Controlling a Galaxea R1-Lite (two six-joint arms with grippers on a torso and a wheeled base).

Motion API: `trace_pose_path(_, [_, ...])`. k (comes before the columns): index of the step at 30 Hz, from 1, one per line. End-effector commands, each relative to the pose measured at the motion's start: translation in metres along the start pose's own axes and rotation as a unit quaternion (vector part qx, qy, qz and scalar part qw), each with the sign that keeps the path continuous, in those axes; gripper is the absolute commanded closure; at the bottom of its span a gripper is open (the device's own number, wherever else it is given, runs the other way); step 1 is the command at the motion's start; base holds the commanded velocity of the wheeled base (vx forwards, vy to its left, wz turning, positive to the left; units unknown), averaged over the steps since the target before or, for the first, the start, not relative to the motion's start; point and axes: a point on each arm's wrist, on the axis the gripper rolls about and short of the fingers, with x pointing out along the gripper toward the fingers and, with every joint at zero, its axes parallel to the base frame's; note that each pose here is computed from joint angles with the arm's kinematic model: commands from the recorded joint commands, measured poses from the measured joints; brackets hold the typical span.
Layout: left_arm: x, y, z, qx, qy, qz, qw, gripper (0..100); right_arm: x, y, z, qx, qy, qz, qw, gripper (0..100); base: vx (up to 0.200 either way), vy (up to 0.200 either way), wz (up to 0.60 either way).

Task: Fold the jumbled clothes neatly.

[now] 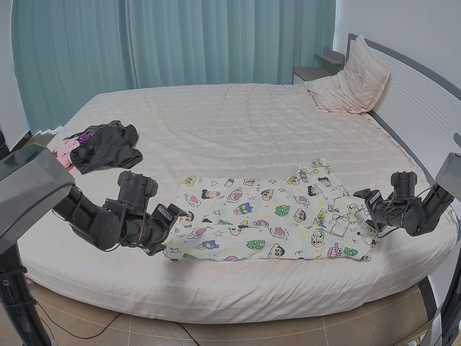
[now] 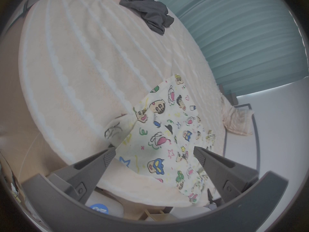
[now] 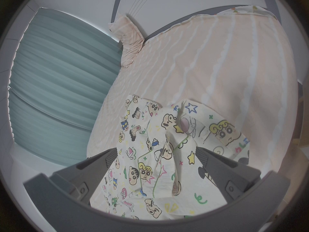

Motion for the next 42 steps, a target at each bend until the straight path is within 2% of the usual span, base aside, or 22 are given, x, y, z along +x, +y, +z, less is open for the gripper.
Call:
trace_pose_path(1, [-0.053,0.007,-0.020,-0.013,0.007,-0.069,0.9975,0,0.025,0.000,-0.030,-0.006,0.000,-0.028,0.9996,0,0.000,0.000,0.00])
trace_pose_path(4, [-0.054,0.008,-0.021,-0.013,0.006,-0.074,0.9972,0,0.028,0.001,-0.034,-0.010,0.002,-0.030,0.9995,0,0.000,0.000,0.00])
trace_pose_path(5, [-0.058,0.006,-0.015,-0.024,-0.010,-0.099,0.9948,0,0.038,-0.004,-0.043,-0.016,0.006,-0.040,0.9991,0,0.000,0.000,0.00])
trace_pose_path(10, [-0.058,0.004,0.007,-0.039,-0.045,-0.130,0.9898,0,0.042,-0.008,-0.046,-0.017,0.008,-0.047,0.9987,0,0.000,0.000,0.00])
trace_pose_path(17, [-0.012,0.005,0.016,-0.043,-0.047,-0.112,0.9916,0,0.043,-0.009,-0.049,-0.020,0.011,-0.049,0.9986,0,0.000,0.000,0.00])
trace_pose_path(28, [-0.010,0.015,0.012,-0.046,-0.037,-0.100,0.9933,0,0.050,-0.004,-0.052,-0.026,0.011,-0.033,0.9990,0,0.000,0.000,0.00])
trace_pose_path(29, [-0.010,0.015,0.012,-0.045,-0.038,-0.101,0.9931,0,0.050,-0.003,-0.052,-0.026,0.010,-0.032,0.9991,100,0.000,0.000,0.00])
trace_pose_path(42, [-0.011,0.020,0.008,-0.044,-0.038,-0.101,0.9932,0,0.032,-0.002,-0.046,-0.025,-0.005,-0.041,0.9989,100,0.000,0.000,0.00])
